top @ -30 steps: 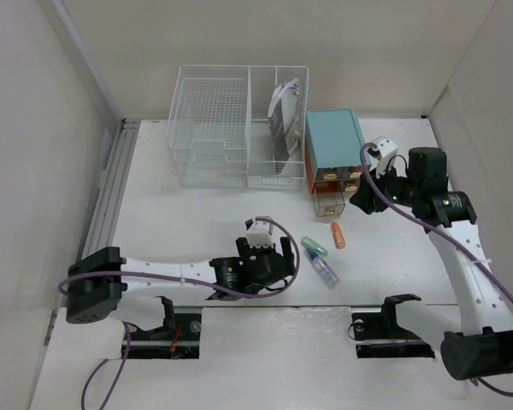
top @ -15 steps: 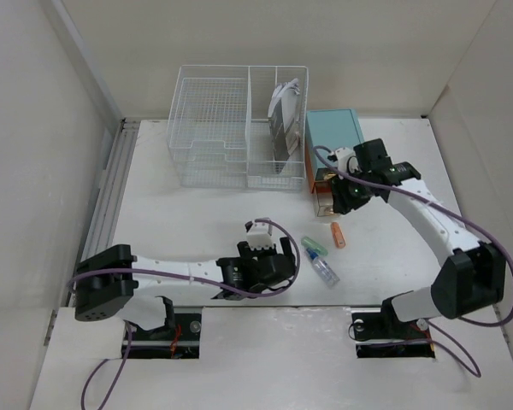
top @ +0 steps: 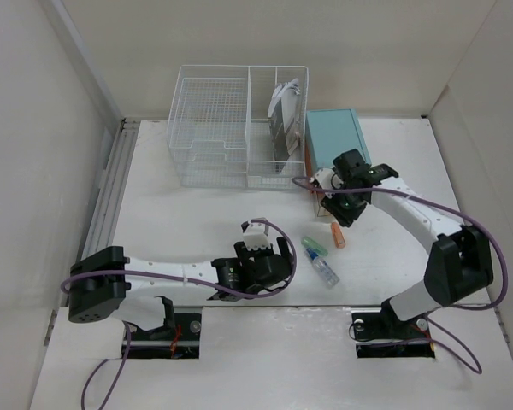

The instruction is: Organize the desk

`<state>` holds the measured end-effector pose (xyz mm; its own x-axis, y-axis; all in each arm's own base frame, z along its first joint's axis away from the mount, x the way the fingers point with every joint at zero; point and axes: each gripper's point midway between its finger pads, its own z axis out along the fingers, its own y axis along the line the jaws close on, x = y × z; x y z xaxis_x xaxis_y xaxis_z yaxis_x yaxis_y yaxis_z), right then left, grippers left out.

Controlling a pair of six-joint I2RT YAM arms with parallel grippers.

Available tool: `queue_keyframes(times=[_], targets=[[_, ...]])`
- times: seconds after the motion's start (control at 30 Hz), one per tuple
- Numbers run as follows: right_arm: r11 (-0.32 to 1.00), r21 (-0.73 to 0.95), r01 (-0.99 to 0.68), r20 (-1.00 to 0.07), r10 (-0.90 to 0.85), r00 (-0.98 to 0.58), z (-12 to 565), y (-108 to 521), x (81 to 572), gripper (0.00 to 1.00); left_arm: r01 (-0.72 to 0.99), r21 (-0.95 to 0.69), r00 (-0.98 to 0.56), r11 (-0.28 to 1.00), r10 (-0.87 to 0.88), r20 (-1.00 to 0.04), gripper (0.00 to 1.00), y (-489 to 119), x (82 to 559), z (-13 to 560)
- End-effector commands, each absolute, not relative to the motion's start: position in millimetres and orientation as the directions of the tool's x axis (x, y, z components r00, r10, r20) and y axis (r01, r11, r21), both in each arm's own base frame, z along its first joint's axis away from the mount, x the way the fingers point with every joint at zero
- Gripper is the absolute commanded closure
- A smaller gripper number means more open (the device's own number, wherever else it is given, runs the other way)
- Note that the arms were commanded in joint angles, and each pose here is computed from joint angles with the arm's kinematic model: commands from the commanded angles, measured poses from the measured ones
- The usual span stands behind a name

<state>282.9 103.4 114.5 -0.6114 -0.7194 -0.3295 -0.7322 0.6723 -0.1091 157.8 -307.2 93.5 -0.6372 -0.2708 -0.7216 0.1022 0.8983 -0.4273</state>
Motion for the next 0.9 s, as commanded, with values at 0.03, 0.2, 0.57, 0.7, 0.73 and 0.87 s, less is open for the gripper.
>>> queue_keyframes(times=[0.03,0.2,0.57,0.7,0.73,0.87], targets=[[0.576,-0.118,-0.809,-0.152,-0.815,-0.559,87,86,256,0.55,0.104,-0.427,-0.614,0.898,-0.28,-0.738,0.17,-305,161,98],[0.496,-0.107,-0.862,-0.109,-0.867,-0.485,75,81,247,0.53,0.108,-0.432,-0.621,0.896,-0.279,-0.733,0.17,-305,159,93],[0.548,0.029,-0.836,-0.107,-0.83,-0.548,69,112,252,0.45,0.114,-0.433,-0.619,0.894,-0.277,-0.735,0.17,-306,160,94],[0.548,0.027,-0.836,-0.067,-0.834,-0.548,56,115,250,0.39,0.122,-0.433,-0.621,0.893,-0.271,-0.735,0.17,-303,156,92],[0.559,0.022,-0.829,-0.077,-0.826,-0.559,59,117,253,0.39,0.122,-0.433,-0.621,0.893,-0.271,-0.735,0.17,-303,156,92],[0.583,0.048,-0.811,-0.063,-0.808,-0.585,52,118,253,0.39,0.117,-0.443,-0.622,0.889,-0.283,-0.731,0.17,-298,155,93]])
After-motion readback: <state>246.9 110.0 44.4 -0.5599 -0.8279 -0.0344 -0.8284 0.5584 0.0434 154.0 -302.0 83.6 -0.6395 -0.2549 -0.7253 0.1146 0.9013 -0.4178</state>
